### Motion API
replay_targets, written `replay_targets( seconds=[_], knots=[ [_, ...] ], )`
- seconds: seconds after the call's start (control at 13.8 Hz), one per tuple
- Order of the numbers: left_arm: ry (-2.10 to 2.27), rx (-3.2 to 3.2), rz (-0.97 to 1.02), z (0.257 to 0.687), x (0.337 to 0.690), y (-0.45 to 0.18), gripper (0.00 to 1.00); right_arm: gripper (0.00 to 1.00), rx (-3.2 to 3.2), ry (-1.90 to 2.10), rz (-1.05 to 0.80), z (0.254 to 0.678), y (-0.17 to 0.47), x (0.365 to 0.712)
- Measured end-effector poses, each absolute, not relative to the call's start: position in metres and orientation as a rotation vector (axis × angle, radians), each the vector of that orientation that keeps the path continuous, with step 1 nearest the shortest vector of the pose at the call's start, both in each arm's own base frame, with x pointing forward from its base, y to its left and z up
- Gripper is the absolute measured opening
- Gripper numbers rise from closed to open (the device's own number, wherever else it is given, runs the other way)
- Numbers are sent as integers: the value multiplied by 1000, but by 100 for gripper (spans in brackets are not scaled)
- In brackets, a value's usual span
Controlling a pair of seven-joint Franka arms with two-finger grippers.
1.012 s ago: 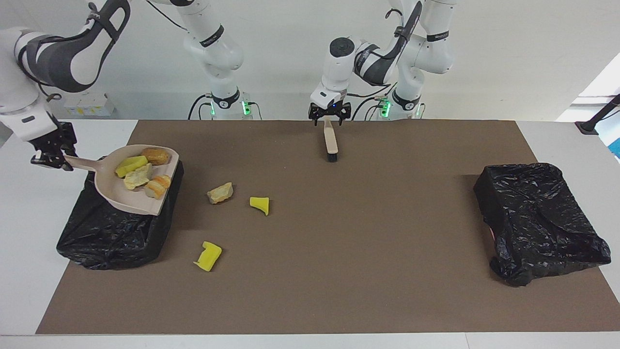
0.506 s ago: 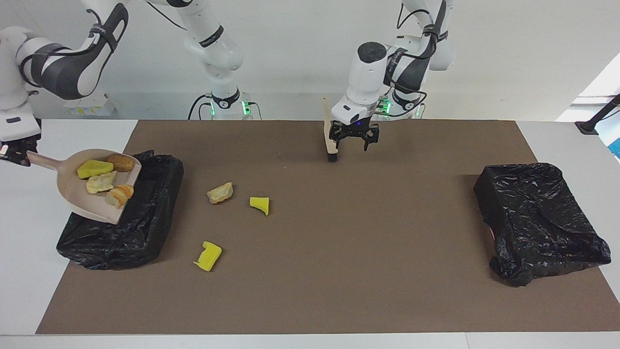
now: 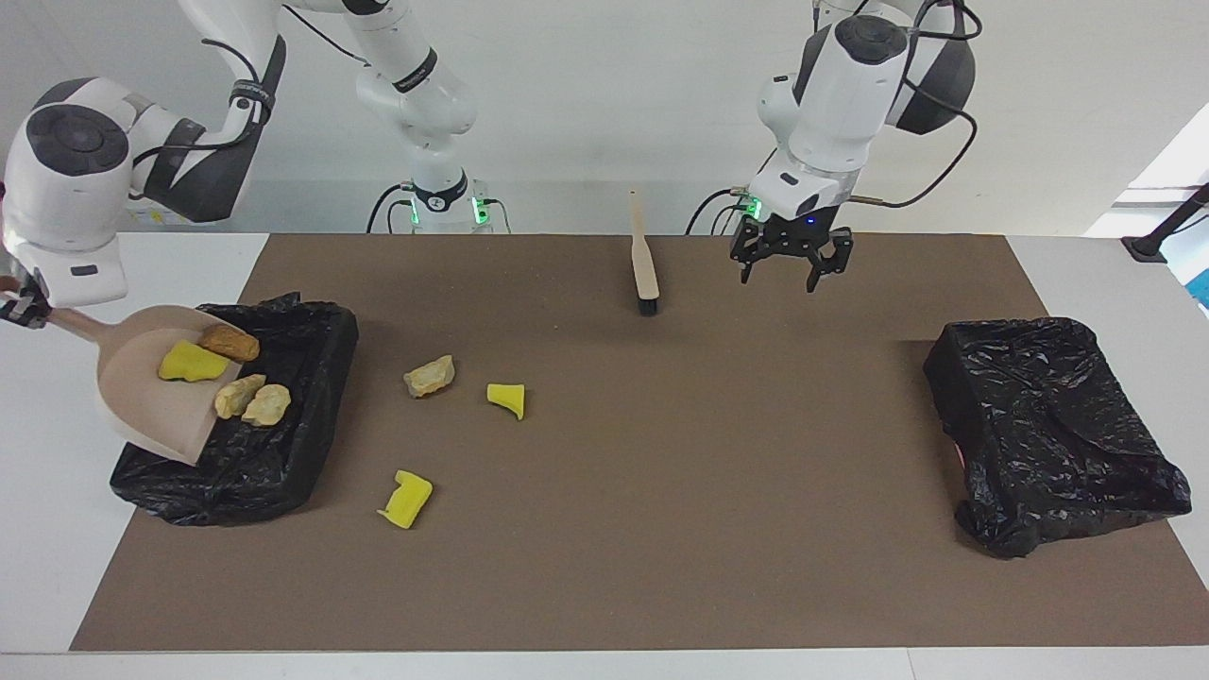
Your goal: Sweep and dump trash in bin
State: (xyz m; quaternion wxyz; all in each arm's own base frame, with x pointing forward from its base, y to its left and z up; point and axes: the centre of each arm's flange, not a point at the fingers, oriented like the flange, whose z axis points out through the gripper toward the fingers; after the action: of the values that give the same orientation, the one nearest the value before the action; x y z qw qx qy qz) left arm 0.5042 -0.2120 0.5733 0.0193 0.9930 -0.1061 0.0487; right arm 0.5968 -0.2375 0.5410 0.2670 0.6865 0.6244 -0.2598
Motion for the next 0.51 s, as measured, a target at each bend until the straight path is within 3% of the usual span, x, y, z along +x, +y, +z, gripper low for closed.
replay_targets(
  seconds=[0.51],
  knots=[
    [-331,3092,173,669,525,-116,100,33,1677,1668,-756,582,-202,597]
  ],
)
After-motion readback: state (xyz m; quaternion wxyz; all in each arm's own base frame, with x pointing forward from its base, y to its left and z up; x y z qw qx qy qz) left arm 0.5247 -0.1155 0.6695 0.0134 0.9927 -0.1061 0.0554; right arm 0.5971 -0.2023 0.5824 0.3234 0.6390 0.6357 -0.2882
